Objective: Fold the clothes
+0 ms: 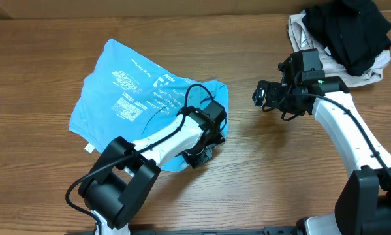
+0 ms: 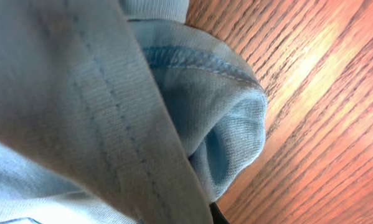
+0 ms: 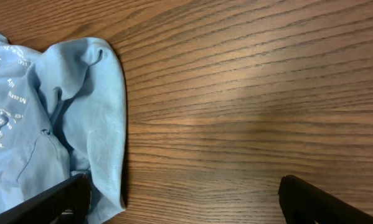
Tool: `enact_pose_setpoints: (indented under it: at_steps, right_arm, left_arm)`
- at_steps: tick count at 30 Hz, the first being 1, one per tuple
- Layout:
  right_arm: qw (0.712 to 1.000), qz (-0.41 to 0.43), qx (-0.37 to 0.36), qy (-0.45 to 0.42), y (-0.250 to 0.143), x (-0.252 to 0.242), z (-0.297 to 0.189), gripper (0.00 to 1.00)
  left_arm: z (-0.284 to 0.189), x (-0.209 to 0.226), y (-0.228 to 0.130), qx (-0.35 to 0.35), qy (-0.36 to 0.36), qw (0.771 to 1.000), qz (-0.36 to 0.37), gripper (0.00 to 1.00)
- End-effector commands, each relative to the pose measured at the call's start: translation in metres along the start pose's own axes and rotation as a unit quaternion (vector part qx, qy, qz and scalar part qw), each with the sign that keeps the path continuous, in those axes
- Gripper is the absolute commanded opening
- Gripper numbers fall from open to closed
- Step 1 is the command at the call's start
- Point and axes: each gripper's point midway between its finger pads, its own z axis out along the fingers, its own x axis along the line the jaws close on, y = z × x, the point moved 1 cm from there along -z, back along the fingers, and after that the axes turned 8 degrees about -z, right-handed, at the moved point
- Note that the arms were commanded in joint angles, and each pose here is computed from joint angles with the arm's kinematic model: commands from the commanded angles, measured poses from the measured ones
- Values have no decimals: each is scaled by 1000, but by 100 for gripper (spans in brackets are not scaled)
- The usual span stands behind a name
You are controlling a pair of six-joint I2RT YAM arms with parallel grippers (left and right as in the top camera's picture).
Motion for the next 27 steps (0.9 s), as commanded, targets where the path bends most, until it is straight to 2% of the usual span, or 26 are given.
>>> enact_pose_setpoints:
  at_steps: [1, 7, 14, 19, 27]
  right_arm:
    - [1000, 6, -2, -5, 0, -5, 1, 100]
    - [1000, 5, -3, -5, 1, -5, 1, 100]
    - [1000, 3, -4, 6, 2, 0, 1, 100]
    - [1000, -8, -4, 14, 1, 8, 3, 100]
    - [999, -36, -5, 26, -1, 30, 6, 100]
  left_arm:
    - [-2, 4, -1, 7, 13, 999, -31, 4]
    - [-29, 24, 9, -2, 35, 993, -110, 4]
    - [-77, 50, 19, -17, 36, 987, -155, 4]
    - [-114, 85, 17, -30, 66, 979, -193, 4]
    - [-174, 152, 21, -113, 72, 938, -319, 4]
